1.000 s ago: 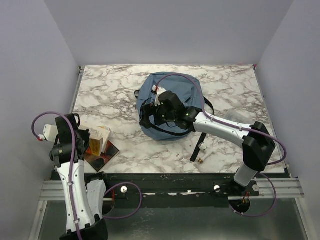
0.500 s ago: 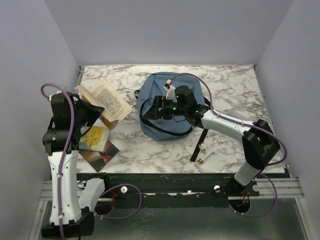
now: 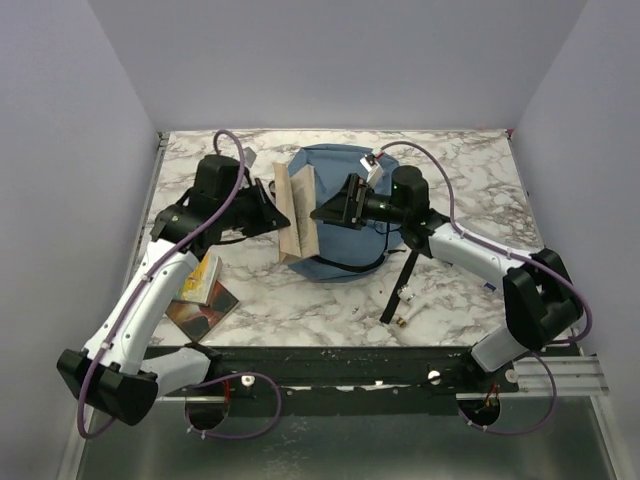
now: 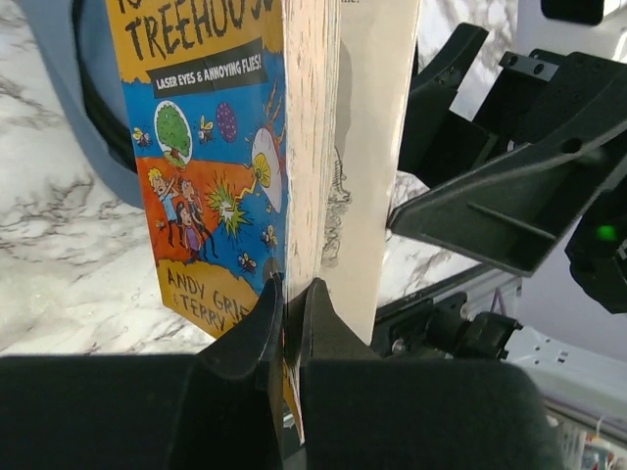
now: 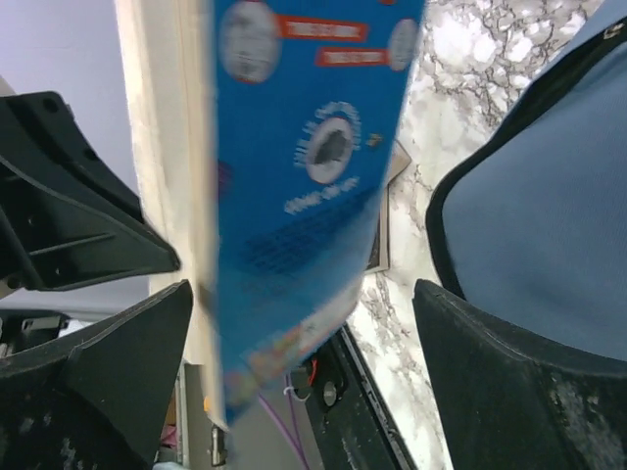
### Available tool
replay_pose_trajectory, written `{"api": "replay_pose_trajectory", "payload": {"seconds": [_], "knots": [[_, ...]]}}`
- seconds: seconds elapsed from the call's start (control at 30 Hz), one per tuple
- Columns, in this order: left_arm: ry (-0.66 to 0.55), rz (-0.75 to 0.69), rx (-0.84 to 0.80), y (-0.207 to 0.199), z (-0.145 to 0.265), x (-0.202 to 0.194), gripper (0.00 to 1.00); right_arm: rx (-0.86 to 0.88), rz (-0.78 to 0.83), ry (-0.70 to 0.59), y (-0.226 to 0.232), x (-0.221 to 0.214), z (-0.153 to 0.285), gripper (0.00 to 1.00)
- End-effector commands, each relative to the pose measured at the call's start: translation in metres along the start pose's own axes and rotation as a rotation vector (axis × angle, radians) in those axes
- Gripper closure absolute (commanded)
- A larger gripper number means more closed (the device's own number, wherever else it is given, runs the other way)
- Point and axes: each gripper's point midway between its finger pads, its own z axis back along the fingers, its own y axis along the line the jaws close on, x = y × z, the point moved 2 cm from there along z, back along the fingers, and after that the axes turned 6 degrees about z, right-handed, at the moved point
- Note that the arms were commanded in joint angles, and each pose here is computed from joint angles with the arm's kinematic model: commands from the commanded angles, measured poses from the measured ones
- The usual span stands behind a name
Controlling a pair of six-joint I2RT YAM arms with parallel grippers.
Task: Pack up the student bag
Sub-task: Pick up the book at the corner of the board.
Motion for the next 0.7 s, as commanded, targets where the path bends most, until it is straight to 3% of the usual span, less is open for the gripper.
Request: {"api": "replay_pose_trajectory", "payload": {"seconds": [0.0, 0.2, 0.27, 0.37, 0.47, 0.5, 0.53, 0.63, 0.67], "knots": [[-0.042, -0.103, -0.101, -0.043, -0.011, 0.010, 1.00, 0.024, -0.062, -0.010, 0.003, -0.016, 0.010, 0.04], [0.010, -0.164, -0.108, -0.058, -0.027, -0.005, 1.00, -0.023, -0.103, -0.096, -0.004, -0.018, 0.020, 0.09], [0.027, -0.198, -0.119, -0.063, -0.030, -0.009, 1.00, -0.040, -0.119, -0.116, -0.007, -0.018, 0.023, 0.17], [0.050, -0.261, -0.128, -0.072, -0.033, -0.015, 1.00, -0.075, -0.164, -0.141, -0.014, -0.017, 0.023, 0.43], [0.106, -0.292, -0.186, -0.082, -0.030, -0.023, 1.00, -0.048, -0.201, -0.160, -0.013, -0.015, 0.021, 0.83], [0.106, -0.293, -0.193, -0.084, -0.027, -0.022, 0.93, -0.044, -0.222, -0.173, -0.013, -0.012, 0.022, 0.93], [0.097, -0.293, -0.198, -0.085, -0.023, -0.021, 0.79, -0.024, -0.245, -0.192, -0.011, -0.008, 0.024, 0.99], [0.029, -0.312, -0.207, -0.087, -0.006, -0.011, 0.33, 0.119, -0.282, -0.254, 0.002, 0.010, 0.034, 0.99], [0.014, -0.307, -0.216, -0.088, 0.000, -0.008, 0.24, 0.174, -0.281, -0.274, 0.007, 0.017, 0.039, 0.99]]}}
